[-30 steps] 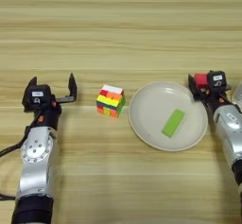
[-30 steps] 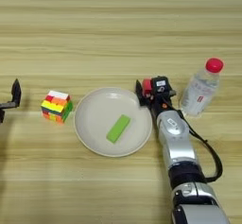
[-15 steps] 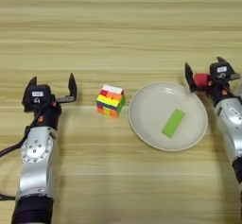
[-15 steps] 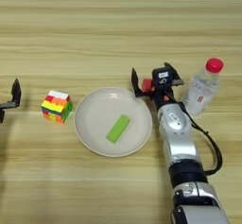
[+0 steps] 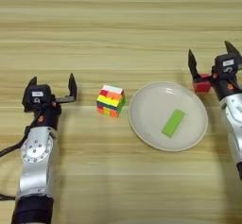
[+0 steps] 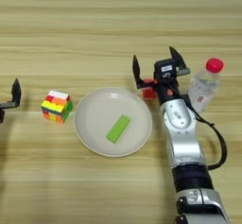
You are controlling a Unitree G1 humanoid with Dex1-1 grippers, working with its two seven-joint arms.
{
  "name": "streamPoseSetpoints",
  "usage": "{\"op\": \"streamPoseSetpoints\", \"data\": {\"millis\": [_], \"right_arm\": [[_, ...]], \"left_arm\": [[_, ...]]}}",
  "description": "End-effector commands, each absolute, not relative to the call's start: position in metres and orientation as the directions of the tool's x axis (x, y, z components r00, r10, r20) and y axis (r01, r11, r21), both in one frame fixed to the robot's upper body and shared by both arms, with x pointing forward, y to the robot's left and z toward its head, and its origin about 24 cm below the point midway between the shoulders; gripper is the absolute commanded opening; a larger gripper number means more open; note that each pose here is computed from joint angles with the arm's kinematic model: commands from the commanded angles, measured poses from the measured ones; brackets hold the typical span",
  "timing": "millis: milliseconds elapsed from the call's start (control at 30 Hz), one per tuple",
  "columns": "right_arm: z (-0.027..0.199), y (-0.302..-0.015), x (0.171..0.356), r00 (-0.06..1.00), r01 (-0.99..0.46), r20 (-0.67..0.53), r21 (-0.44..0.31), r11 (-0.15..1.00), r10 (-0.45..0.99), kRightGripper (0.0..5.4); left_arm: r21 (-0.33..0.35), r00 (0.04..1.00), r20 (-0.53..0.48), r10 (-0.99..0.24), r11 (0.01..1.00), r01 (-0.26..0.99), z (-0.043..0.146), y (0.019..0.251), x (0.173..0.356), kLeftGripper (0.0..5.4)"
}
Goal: Move the objects on the table
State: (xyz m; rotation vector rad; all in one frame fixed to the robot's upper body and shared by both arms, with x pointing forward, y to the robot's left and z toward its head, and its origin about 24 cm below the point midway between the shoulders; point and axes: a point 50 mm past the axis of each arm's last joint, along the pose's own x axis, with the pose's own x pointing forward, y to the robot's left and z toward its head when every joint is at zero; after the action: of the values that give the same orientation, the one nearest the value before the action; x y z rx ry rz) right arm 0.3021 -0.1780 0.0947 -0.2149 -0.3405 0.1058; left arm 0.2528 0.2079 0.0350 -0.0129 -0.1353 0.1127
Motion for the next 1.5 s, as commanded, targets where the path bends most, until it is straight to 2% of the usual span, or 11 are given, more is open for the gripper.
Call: {"op": "streamPoseSetpoints", "data": {"millis": [33,400,733,833,1133,1500], "right_arm": [[0.106,-0.184,0.296,0.921,-0.024,0.369,-0.257,0.966,0.122,5.39],[0.128,-0.211,0.283,0.900,0.105,0.436,-0.230,0.967,0.006,5.39],[0.132,-0.241,0.273,0.900,0.215,0.425,-0.225,0.950,-0.103,5.39],[0.126,-0.248,0.271,0.912,0.221,0.392,-0.219,0.950,-0.122,5.39],[0.099,-0.249,0.273,0.968,0.134,0.229,-0.143,0.981,-0.099,5.39],[0.080,-0.255,0.278,0.984,0.124,0.139,-0.110,0.986,-0.108,5.39]], "left_arm": [[-0.011,0.984,0.135,0.115,0.993,-0.114,0.035,0.209,0.253,5.40],[-0.012,0.984,0.135,0.115,0.993,-0.114,0.035,0.209,0.253,5.40],[-0.013,0.984,0.137,0.114,0.994,-0.113,0.035,0.208,0.253,5.40],[-0.013,0.984,0.138,0.112,0.994,-0.111,0.036,0.207,0.254,5.40],[-0.014,0.984,0.138,0.112,0.994,-0.112,0.036,0.207,0.255,5.40],[-0.012,0.984,0.138,0.111,0.994,-0.111,0.036,0.207,0.255,5.40]]}}
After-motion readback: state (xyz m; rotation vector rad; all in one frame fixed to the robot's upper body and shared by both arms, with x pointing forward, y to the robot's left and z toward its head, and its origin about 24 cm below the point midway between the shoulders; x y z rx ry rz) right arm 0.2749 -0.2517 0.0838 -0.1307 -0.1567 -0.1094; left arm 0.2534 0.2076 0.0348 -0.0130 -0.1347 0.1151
